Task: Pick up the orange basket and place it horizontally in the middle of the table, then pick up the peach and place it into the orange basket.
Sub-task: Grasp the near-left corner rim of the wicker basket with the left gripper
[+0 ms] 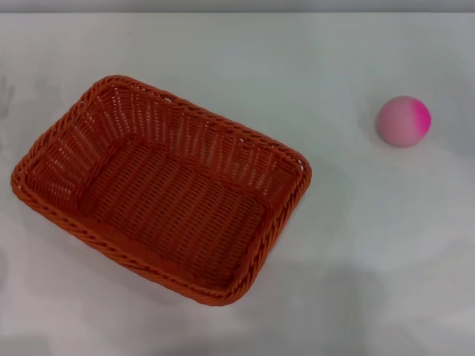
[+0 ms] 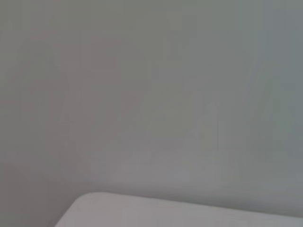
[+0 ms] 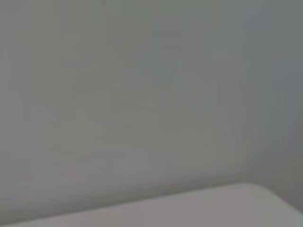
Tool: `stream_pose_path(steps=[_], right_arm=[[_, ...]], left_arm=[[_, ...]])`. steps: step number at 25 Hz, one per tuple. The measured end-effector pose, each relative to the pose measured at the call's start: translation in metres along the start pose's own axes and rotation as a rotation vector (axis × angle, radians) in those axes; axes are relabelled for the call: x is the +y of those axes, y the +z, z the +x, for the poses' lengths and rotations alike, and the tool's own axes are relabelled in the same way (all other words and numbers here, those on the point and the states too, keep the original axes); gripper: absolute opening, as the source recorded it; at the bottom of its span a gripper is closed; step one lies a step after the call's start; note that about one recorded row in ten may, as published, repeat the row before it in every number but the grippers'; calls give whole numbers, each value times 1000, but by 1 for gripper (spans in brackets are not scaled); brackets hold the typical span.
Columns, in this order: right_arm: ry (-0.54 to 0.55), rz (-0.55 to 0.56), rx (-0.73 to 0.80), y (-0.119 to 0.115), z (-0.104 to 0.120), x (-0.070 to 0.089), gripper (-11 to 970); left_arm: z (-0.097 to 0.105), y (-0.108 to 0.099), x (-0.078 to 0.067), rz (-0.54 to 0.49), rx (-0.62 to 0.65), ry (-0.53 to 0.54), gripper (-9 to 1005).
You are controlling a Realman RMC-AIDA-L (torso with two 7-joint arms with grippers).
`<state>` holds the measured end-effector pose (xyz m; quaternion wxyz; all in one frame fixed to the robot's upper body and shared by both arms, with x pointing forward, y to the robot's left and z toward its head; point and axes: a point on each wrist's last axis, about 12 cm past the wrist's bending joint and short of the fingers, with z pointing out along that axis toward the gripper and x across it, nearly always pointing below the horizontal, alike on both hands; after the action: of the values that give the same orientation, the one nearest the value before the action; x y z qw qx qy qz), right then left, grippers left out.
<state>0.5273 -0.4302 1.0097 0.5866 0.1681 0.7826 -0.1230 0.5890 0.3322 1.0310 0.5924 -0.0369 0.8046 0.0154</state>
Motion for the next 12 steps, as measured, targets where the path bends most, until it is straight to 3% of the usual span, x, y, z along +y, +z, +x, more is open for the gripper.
stream_pose_path(steps=[9, 12], right_arm=[[-22, -3, -11, 6, -8, 0, 859], [-28, 3, -22, 7, -12, -3, 859]], left_arm=[[3, -5, 2, -5, 5, -67, 877], [-4, -4, 2, -5, 2, -75, 877]])
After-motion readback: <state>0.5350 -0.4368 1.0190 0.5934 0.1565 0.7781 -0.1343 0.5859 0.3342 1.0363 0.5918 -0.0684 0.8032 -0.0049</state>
